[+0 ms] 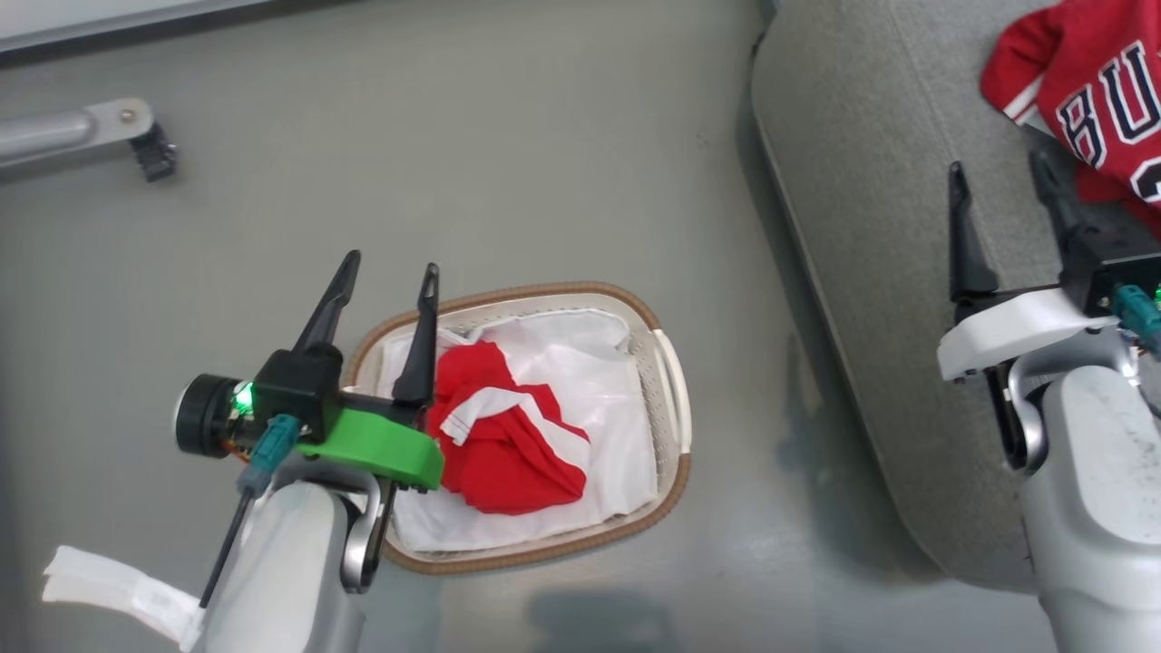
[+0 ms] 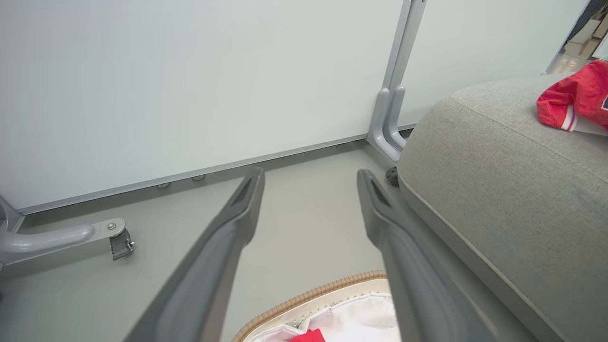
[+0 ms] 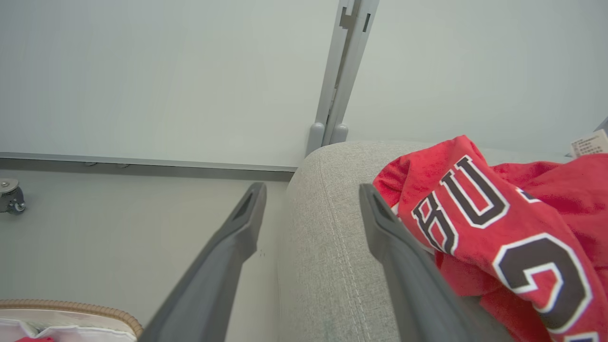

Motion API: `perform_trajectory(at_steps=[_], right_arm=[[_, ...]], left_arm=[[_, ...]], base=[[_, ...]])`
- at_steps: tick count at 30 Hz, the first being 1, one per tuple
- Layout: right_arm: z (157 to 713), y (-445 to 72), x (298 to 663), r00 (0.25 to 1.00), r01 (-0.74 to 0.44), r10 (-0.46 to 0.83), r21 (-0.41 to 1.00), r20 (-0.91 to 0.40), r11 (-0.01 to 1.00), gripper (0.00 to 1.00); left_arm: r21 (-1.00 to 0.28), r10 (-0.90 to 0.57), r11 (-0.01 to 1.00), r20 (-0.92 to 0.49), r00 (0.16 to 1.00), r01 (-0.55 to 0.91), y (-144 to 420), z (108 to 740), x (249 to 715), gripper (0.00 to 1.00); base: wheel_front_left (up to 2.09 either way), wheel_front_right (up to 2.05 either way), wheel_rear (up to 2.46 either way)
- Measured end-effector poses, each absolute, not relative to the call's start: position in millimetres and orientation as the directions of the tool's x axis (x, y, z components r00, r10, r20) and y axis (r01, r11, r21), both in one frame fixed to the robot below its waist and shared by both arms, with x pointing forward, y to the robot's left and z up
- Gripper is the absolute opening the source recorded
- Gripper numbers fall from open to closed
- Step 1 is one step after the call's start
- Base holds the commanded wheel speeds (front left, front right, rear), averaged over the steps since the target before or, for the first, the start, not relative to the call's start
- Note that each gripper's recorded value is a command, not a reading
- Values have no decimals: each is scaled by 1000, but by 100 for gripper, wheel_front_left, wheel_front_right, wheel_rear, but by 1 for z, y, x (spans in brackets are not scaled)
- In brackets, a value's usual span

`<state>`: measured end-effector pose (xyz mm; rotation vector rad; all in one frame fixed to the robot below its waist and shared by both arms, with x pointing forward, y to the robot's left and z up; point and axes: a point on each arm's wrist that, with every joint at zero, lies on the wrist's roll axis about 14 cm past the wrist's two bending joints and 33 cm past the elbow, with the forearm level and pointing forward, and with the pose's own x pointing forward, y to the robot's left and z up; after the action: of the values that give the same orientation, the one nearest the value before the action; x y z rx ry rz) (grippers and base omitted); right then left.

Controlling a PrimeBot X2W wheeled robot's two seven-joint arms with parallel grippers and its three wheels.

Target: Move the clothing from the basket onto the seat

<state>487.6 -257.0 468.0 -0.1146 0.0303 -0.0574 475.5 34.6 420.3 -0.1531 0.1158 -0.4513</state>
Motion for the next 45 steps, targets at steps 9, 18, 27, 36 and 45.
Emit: perform_trajectory(at_steps=[9,18,27,36,45], right_arm=[[477,-198,486,997,-73,74,-56,0,996,100],[483,-171,468,992,-126,126,-11,12,992,100],[488,-162,445,992,-127,127,28,24,991,100],[488,-158,420,991,-135,134,33,17,990,100],[484,-158,402,992,-129,129,61,8,990,100]], left_arm=[[-124,-268,958,-66,961,259,96,440,462,100],[-91,-157,984,-60,986,151,135,451,438,100],[-81,-123,990,-50,991,119,150,459,411,100],[-87,-128,989,-57,990,123,151,459,388,100],[-94,-122,989,-77,990,114,154,453,367,100]], base=[[0,0,0],[0,0,0],[0,0,0],[0,0,0],[0,0,0]])
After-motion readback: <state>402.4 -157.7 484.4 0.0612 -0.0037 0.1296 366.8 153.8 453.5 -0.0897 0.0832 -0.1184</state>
